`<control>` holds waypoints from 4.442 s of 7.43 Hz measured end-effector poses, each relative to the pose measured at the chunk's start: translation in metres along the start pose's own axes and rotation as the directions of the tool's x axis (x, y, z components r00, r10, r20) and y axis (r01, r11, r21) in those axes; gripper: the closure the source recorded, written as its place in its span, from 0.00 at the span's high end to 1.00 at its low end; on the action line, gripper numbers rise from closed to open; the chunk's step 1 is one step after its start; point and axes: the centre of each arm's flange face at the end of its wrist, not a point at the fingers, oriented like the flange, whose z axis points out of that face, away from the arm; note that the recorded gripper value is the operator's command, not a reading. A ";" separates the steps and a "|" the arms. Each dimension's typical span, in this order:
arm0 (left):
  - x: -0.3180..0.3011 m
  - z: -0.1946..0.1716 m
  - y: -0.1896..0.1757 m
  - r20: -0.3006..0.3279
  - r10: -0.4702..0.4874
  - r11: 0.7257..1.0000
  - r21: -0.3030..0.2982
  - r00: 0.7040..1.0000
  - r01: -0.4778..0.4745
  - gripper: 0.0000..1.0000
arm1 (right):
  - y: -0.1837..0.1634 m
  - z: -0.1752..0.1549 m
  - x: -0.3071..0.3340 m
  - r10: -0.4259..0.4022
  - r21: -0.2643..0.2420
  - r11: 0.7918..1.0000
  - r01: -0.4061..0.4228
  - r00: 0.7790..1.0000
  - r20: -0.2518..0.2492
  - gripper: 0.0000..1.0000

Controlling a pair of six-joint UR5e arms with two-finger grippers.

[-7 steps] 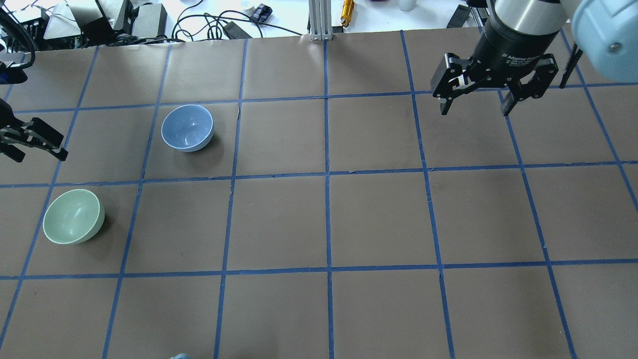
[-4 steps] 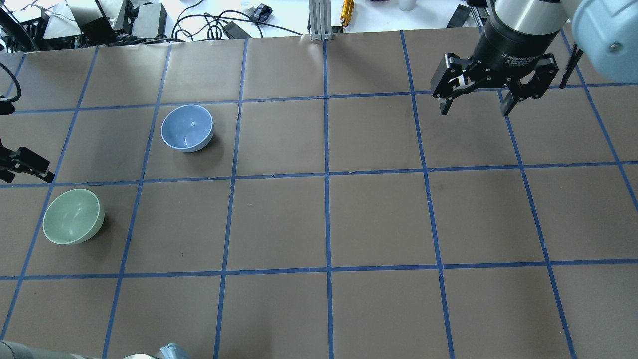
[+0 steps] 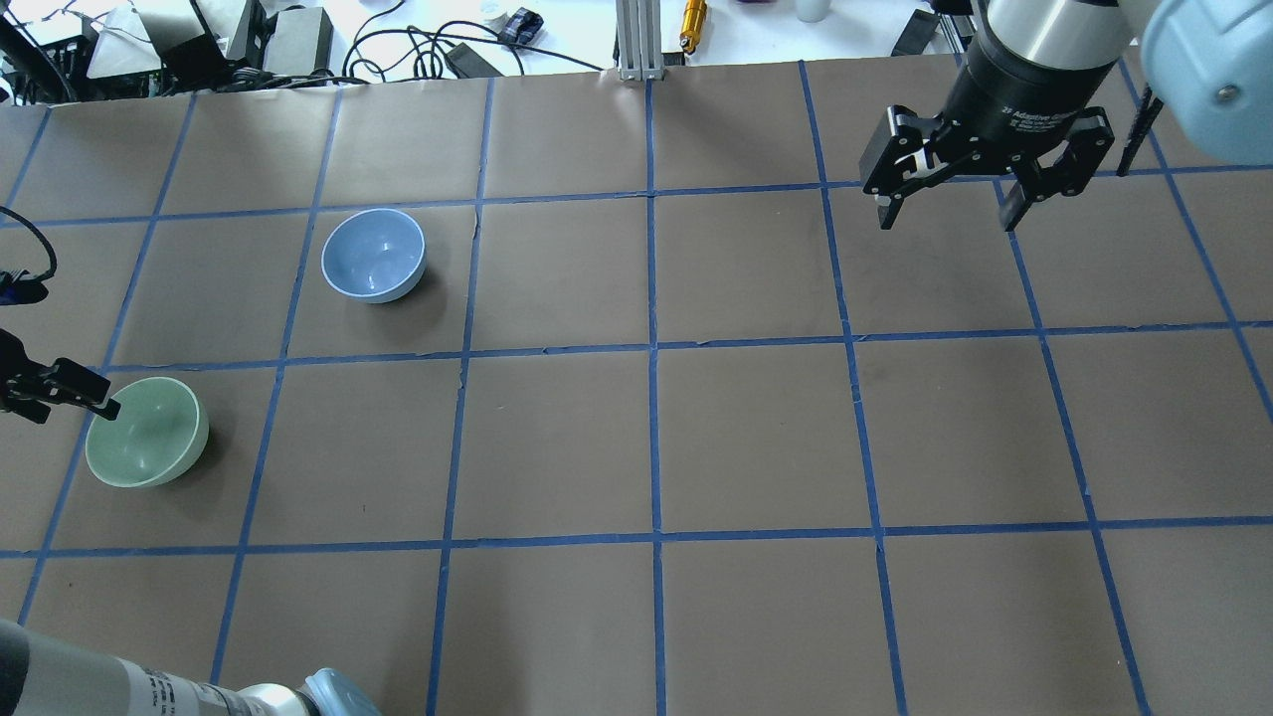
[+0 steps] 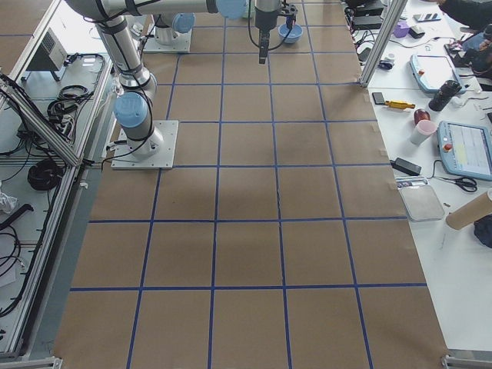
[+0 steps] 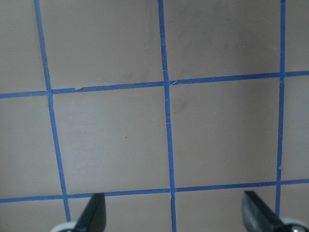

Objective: Stack green bowl on blue bowl

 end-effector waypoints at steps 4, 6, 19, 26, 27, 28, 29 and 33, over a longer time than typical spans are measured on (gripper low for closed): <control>-0.006 0.019 0.004 -0.016 0.031 1.000 0.002 0.999 -0.031 0.00 | 0.000 0.000 0.000 0.001 0.000 1.000 -0.001 1.000 0.000 1.00; -0.007 0.017 0.004 -0.024 0.071 0.997 0.016 0.997 -0.071 0.00 | 0.000 0.000 0.000 0.001 0.000 1.000 -0.001 1.000 0.000 1.00; 0.239 -0.063 -0.189 -0.081 -0.047 0.992 0.116 0.996 0.056 0.00 | 0.000 0.000 0.000 0.001 -0.001 1.000 -0.001 1.000 0.000 1.00; 0.234 -0.024 -0.200 -0.079 -0.052 0.997 0.056 0.995 0.057 0.84 | 0.000 0.000 0.000 0.001 0.000 1.000 -0.001 1.000 0.000 1.00; 0.234 -0.025 -0.201 -0.078 -0.054 0.997 0.057 0.996 0.058 0.85 | 0.000 0.000 0.000 0.000 0.000 1.000 0.000 1.000 0.000 1.00; 0.234 -0.030 -0.200 -0.075 -0.055 0.996 0.065 0.996 0.060 0.85 | 0.000 0.000 0.000 0.000 -0.001 1.000 0.000 1.000 0.000 1.00; 0.238 -0.042 -0.198 -0.066 -0.053 0.995 0.078 0.996 0.058 0.88 | 0.000 0.000 0.000 0.000 0.000 1.000 0.000 1.000 0.000 1.00; 0.349 -0.138 -0.153 -0.008 -0.099 0.988 0.120 0.995 0.099 0.97 | 0.000 0.000 0.000 0.001 0.000 1.000 -0.001 1.000 0.000 1.00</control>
